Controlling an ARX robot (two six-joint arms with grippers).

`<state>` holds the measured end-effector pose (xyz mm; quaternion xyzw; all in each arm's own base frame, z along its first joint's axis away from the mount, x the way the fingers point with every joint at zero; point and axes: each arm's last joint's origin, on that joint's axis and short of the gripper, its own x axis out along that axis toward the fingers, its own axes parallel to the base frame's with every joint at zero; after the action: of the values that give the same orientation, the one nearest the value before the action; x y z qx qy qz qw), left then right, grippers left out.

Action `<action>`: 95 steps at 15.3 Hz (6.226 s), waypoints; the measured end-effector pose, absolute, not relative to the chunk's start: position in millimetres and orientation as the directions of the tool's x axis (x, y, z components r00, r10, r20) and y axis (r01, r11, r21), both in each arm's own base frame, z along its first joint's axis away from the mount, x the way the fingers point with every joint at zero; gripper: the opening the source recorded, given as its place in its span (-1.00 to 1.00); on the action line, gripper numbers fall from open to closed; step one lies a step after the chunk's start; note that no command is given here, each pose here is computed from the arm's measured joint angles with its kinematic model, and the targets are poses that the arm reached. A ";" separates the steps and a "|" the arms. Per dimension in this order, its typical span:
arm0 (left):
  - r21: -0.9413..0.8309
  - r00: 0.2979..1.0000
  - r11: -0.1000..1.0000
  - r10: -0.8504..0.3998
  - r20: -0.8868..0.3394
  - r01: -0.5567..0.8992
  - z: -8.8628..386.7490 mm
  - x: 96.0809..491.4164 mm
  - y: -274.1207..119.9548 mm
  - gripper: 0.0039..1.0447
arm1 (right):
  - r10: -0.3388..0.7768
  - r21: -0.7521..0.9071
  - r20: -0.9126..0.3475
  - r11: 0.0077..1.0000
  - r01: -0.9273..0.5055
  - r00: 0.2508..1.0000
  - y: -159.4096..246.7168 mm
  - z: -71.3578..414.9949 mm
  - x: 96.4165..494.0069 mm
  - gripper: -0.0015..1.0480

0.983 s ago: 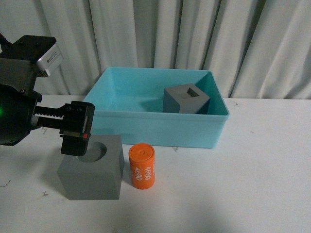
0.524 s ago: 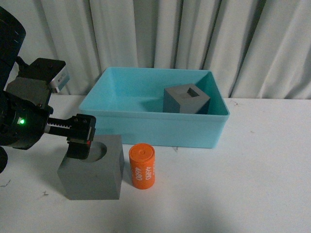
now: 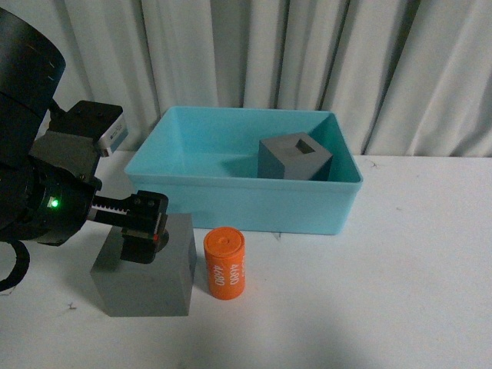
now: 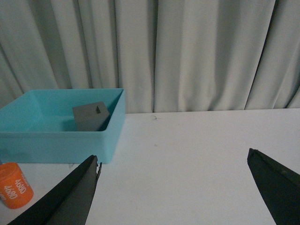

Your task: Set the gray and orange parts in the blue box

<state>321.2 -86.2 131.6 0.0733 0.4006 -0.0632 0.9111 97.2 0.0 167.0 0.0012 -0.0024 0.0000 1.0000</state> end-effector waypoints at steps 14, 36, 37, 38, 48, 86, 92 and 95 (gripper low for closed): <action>0.096 0.645 0.977 -0.052 -0.762 0.191 108.7 327.5 -83.0 -0.12 | 0.000 0.002 0.006 1.000 0.000 1.000 0.0 167.0 97.2 0.87; 0.144 0.843 0.958 -0.139 -0.519 0.246 206.8 434.4 -126.2 -0.65 | 0.000 0.002 0.005 1.000 0.000 1.000 0.0 167.0 97.2 0.87; 0.150 0.842 0.960 -0.126 -0.525 0.237 201.9 439.9 -124.4 -0.65 | 0.000 0.002 0.005 1.000 0.000 1.000 0.0 167.0 97.2 0.87; 0.156 0.840 0.961 -0.114 -0.531 0.230 194.8 444.2 -122.7 -0.65 | 0.000 0.002 0.005 1.000 0.000 1.000 0.0 167.0 97.2 0.87; 0.088 0.750 0.984 -0.059 -0.659 0.155 168.7 451.4 -101.0 0.43 | 0.000 0.002 0.005 1.000 0.000 1.000 0.0 167.0 97.2 0.87; -0.014 1.000 1.000 0.000 0.000 0.000 166.3 97.5 0.0 -0.36 | 0.000 0.002 0.005 1.000 0.000 1.000 0.0 167.0 97.2 0.87; -0.014 1.000 1.000 0.000 0.000 0.000 166.2 97.5 0.0 0.90 | 0.000 0.002 0.005 1.000 0.000 1.000 0.0 167.0 97.2 0.87; -0.014 1.000 1.000 0.000 0.000 0.000 166.3 97.5 0.0 0.88 | 0.000 0.002 0.005 1.000 0.000 1.000 0.0 167.0 97.2 0.87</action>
<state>97.5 0.0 166.3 -0.0068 -0.0001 0.0002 1.0000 97.2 0.0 167.0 0.0012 -0.0024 -0.0002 1.0000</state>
